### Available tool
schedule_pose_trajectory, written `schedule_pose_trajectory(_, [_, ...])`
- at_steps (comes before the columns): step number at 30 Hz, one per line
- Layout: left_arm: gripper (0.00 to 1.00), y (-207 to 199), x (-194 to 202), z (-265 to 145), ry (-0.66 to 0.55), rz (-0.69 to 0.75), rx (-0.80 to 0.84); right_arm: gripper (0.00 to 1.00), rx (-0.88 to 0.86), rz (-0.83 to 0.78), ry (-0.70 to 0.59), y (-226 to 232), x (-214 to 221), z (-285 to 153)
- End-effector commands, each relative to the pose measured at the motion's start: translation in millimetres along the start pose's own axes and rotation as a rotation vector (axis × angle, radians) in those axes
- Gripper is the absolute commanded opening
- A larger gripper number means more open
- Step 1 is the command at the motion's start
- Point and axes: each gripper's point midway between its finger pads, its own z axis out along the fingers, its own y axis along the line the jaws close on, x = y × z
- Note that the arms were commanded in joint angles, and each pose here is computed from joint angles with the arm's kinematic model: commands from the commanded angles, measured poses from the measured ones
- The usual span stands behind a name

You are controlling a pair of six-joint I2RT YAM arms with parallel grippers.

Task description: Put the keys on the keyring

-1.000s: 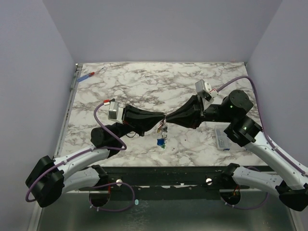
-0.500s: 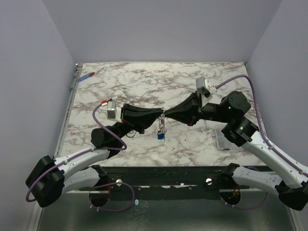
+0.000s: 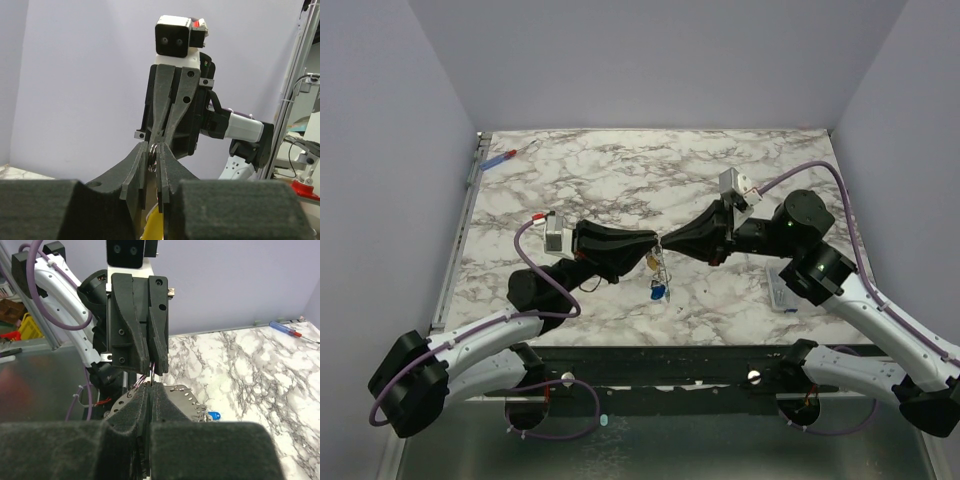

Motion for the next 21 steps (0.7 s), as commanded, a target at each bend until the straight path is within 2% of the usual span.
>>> schedule_pose_trajectory(1, [0.19,-8.4,12.3,-5.0,0.065,0.007,0.034,0.01,0.017,-0.087,-0.028,-0.5,-9.6,-4.0])
schedule_pose_trajectory(2, [0.19,-8.2,12.8,-5.3,0.07,0.008,0.033,0.01,0.017,-0.092,-0.026,-0.5,-8.5,-4.4])
schedule_pose_trajectory(6, [0.0,-7.9,19.7,-8.0,0.098,0.003,0.034,0.01,0.023,-0.1,-0.02,-2.7,-3.6,-4.5])
schedule_pose_trajectory(16, [0.0,-5.0,11.9,-9.6,0.065,0.029,0.006,0.02,0.089,-0.055,-0.009,-15.8,5.2,-2.5])
schedule_pose_trajectory(21, [0.0,-8.4,-5.9,-4.3,-0.009,0.041,0.011,0.33,0.077,-0.022,-0.034,-12.7,-2.0,-0.5])
